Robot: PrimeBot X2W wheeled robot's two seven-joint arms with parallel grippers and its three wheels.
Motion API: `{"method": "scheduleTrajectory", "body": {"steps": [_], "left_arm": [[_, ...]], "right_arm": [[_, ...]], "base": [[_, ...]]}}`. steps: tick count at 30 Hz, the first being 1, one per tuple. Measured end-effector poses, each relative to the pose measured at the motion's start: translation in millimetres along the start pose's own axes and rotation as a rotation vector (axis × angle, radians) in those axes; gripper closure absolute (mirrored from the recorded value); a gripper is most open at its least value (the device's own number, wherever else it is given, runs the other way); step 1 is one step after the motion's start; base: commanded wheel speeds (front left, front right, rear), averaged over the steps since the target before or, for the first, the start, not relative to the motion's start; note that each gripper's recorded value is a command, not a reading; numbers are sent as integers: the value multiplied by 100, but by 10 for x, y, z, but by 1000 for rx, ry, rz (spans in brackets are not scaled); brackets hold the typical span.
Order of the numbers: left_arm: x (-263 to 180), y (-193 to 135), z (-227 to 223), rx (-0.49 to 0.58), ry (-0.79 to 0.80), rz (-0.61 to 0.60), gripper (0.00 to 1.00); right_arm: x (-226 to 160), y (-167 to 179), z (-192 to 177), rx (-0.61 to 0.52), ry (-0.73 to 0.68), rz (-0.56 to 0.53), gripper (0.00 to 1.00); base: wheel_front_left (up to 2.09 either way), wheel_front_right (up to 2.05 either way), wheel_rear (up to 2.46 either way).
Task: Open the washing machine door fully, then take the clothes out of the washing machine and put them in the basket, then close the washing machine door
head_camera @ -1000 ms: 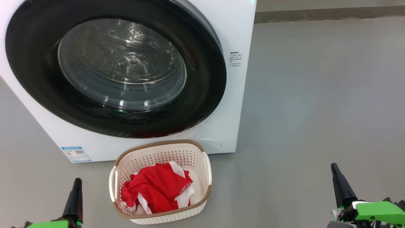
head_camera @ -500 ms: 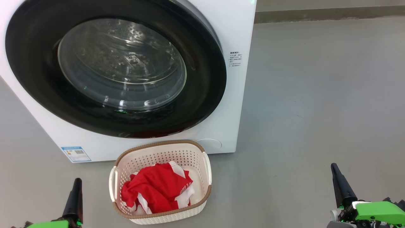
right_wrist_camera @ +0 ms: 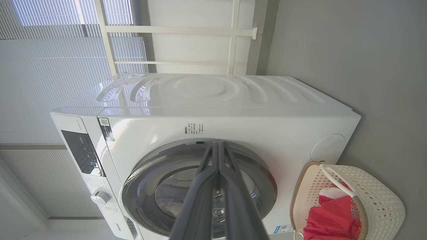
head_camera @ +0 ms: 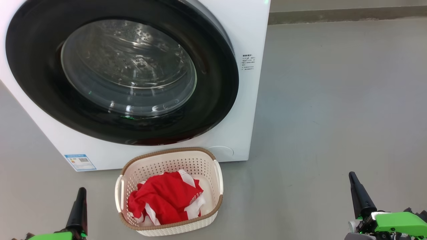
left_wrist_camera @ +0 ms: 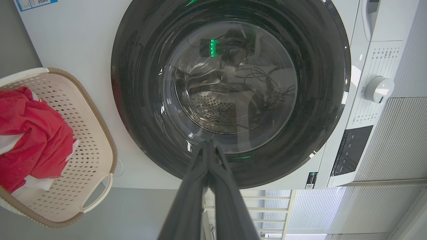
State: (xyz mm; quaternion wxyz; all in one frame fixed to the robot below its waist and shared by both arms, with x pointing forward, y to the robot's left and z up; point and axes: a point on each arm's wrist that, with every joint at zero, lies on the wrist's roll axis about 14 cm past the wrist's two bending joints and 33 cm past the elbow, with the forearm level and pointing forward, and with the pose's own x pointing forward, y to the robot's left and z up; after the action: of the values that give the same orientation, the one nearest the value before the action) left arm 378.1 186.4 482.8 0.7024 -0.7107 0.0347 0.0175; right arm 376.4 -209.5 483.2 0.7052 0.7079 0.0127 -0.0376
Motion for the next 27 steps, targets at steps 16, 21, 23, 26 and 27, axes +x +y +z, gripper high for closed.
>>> {"method": "scheduleTrajectory", "body": {"steps": [16, 21, 23, 26, 27], "left_arm": [[0, 0, 0, 0, 0, 0, 100], [0, 0, 0, 0, 0, 0, 100], [0, 0, 0, 0, 0, 0, 100], [0, 0, 0, 0, 0, 0, 100], [0, 0, 0, 0, 0, 0, 100]], "right_arm": [[0, 0, -1, 0, 0, 0, 100], [0, 0, -1, 0, 0, 0, 100], [0, 0, 0, 0, 0, 0, 100], [0, 0, 0, 0, 0, 0, 100], [0, 0, 0, 0, 0, 0, 100]], "base": [[0, 0, 0], [0, 0, 0], [0, 0, 0], [0, 0, 0], [0, 0, 0]]}}
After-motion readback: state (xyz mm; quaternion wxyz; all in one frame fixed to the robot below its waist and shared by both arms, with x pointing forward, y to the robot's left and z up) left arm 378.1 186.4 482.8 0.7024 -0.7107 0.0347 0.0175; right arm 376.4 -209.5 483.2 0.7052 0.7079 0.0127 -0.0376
